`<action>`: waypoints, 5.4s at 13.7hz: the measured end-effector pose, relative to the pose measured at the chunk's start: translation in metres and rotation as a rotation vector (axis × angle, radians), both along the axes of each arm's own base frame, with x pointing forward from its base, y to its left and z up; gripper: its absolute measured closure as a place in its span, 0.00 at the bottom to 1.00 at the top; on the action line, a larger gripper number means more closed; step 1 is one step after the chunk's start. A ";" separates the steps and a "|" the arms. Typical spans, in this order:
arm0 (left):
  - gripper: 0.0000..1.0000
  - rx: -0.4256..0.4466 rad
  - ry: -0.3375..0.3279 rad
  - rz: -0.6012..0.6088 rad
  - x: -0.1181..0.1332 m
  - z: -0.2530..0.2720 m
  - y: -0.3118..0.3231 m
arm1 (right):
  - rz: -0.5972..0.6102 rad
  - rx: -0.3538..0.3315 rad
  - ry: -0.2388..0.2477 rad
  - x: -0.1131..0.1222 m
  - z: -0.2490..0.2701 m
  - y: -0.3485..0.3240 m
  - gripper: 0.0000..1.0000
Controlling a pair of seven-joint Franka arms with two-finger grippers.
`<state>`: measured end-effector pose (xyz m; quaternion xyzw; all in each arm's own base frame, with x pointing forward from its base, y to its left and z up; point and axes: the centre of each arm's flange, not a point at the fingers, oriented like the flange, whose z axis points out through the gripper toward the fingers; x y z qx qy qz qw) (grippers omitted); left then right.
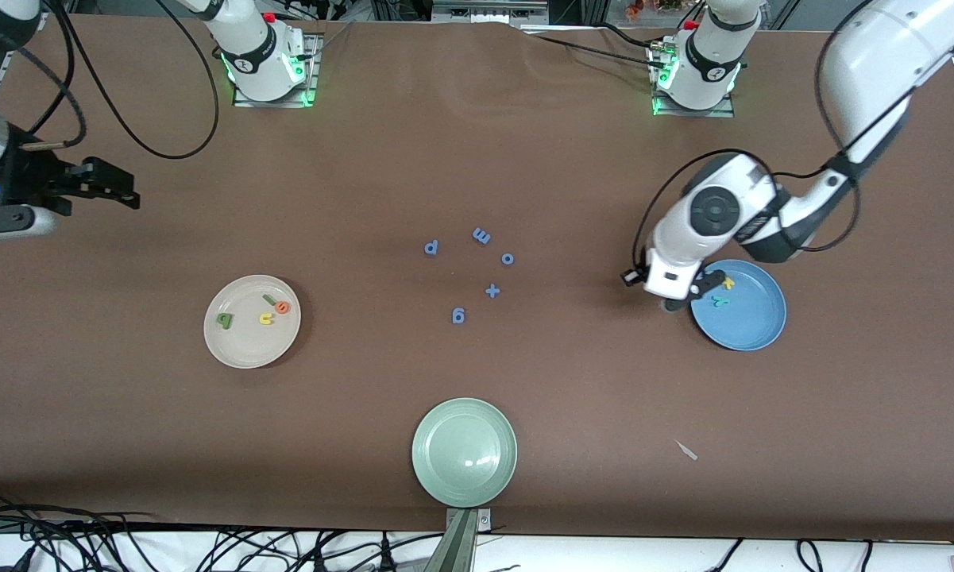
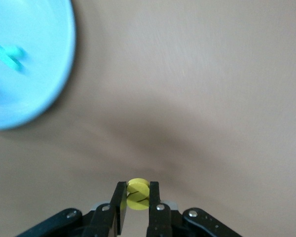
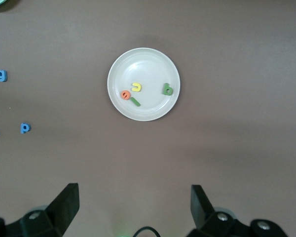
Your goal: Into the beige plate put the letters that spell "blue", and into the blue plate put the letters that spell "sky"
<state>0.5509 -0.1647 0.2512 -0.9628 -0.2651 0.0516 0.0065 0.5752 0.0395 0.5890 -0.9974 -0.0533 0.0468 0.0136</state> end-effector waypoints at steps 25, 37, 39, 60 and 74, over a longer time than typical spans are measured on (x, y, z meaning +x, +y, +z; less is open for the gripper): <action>0.24 0.037 -0.015 0.009 0.051 0.023 0.234 | -0.032 -0.054 -0.040 -0.007 0.018 -0.014 0.00; 0.12 -0.001 -0.070 0.031 0.083 0.153 0.269 | -0.047 -0.083 -0.040 -0.004 0.016 -0.026 0.00; 0.10 -0.003 -0.096 0.030 0.085 0.185 0.230 | -0.047 -0.083 -0.040 -0.004 0.016 -0.026 0.00; 0.00 -0.030 -0.099 -0.330 -0.023 0.370 0.147 | -0.056 -0.084 -0.040 -0.003 0.017 -0.031 0.00; 0.00 -0.026 -0.090 -0.334 -0.003 0.370 0.159 | -0.062 -0.084 -0.040 -0.003 0.017 -0.034 0.00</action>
